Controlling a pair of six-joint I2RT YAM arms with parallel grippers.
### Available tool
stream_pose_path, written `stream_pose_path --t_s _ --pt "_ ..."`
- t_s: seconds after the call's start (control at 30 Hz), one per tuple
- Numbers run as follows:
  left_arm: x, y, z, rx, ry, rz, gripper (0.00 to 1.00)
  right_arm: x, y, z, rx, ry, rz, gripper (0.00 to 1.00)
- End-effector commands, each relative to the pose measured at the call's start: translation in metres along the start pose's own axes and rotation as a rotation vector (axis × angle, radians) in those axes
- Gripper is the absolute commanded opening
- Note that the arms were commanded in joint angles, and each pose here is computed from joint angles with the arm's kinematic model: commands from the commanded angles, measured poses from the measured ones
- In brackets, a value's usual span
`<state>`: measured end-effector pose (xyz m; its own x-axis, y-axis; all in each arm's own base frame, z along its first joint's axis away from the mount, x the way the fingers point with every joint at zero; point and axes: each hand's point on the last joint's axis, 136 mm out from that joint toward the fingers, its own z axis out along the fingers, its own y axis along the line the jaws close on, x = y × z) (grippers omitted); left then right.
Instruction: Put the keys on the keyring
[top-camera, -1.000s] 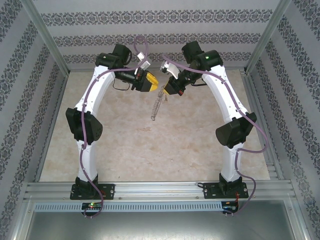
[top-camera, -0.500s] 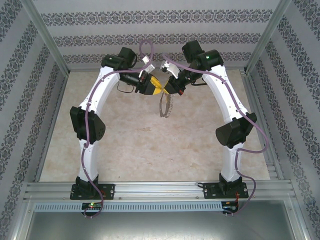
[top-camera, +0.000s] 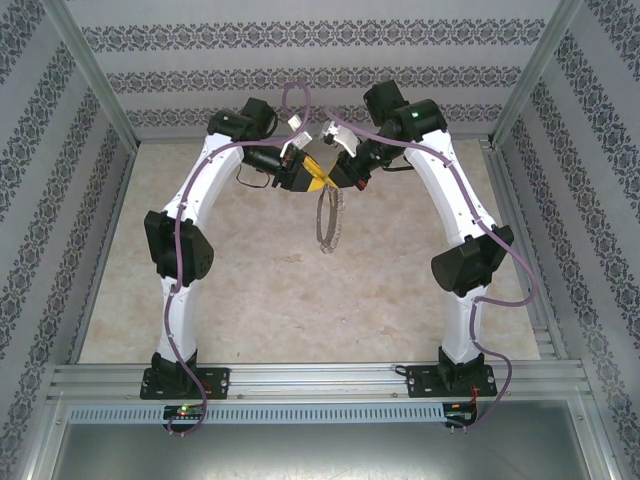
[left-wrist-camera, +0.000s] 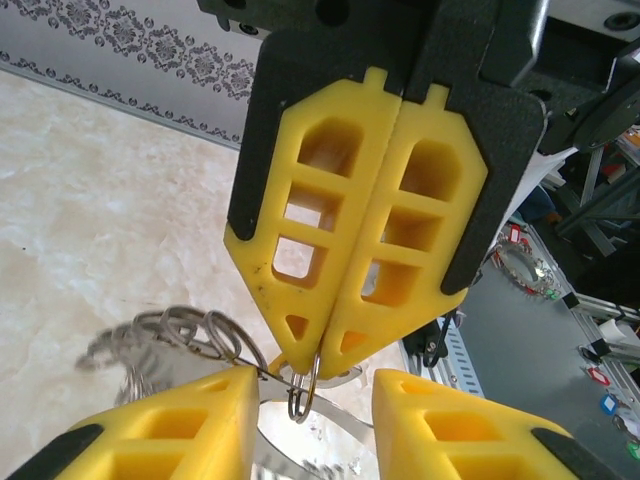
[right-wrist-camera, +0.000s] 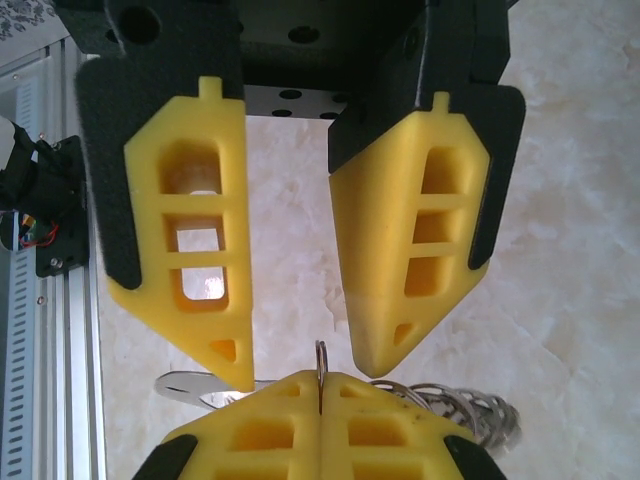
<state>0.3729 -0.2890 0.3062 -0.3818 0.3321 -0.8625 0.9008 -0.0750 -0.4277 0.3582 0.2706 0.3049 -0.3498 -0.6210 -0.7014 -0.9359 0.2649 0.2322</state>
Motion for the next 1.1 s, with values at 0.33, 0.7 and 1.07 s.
stream_pose_path --t_s 0.33,0.7,1.07 --pt "-0.003 -0.008 0.011 0.045 -0.003 0.02 0.26 -0.021 0.016 -0.013 -0.008 -0.071 -0.073 0.0" --pt "-0.01 -0.01 0.012 0.061 -0.029 0.04 0.0 -0.02 0.017 -0.013 -0.006 -0.065 -0.073 0.0" --pt "-0.023 -0.007 0.009 0.031 -0.044 0.073 0.0 -0.028 0.007 -0.056 0.072 -0.259 0.02 0.38"
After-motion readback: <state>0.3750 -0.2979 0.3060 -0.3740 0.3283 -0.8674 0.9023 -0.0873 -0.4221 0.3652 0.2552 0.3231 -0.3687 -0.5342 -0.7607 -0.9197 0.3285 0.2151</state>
